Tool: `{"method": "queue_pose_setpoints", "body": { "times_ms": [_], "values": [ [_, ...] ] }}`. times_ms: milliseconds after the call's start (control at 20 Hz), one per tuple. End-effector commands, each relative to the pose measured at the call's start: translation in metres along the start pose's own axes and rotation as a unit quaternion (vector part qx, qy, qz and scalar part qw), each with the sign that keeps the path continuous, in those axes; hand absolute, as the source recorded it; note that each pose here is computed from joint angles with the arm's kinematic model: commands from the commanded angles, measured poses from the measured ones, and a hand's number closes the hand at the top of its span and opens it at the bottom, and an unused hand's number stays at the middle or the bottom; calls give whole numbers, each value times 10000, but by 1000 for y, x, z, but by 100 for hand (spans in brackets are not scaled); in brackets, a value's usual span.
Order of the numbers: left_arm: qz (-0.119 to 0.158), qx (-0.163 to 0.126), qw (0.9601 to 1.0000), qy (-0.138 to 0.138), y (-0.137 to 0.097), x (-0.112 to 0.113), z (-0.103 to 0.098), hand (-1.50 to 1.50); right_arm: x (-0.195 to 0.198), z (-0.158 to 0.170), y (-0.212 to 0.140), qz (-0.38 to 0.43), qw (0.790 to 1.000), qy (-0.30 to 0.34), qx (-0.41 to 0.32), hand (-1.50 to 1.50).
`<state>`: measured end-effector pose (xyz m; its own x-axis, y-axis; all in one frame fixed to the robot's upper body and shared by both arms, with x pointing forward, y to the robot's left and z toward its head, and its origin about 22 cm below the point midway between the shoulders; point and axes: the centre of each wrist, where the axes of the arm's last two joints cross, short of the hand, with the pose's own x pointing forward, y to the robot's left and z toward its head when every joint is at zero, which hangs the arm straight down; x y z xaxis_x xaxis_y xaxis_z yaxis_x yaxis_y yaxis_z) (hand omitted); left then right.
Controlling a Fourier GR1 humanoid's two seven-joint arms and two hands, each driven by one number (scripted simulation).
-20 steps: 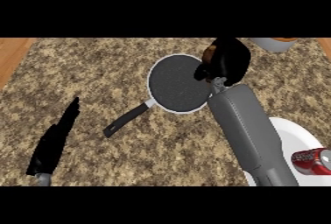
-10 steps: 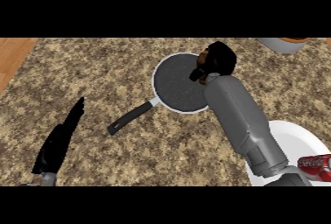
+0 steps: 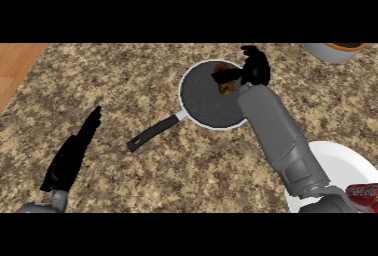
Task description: Pick the sweet potato from the plate and place it in the pan
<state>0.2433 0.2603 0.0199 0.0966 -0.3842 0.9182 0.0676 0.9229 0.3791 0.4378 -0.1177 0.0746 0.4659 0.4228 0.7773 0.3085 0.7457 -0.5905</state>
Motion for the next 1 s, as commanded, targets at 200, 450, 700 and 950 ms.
{"method": "queue_pose_setpoints", "body": {
  "times_ms": [200,450,700,950],
  "values": [
    [8,142,9999,97,1,-14,3,0,3,-6,-6,-1279,9805,-526,-1394,-150],
    [35,156,9997,167,9,-9,-1,0,-1,-11,-11,-1912,9566,-199,-2191,-150],
    [50,349,9991,245,16,-20,8,0,-33,-20,-23,-2177,9428,-147,-2519,-150],
    [59,443,9977,500,13,-41,25,0,-99,-9,-35,-1986,9476,-467,-2457,-150]
  ]
}}
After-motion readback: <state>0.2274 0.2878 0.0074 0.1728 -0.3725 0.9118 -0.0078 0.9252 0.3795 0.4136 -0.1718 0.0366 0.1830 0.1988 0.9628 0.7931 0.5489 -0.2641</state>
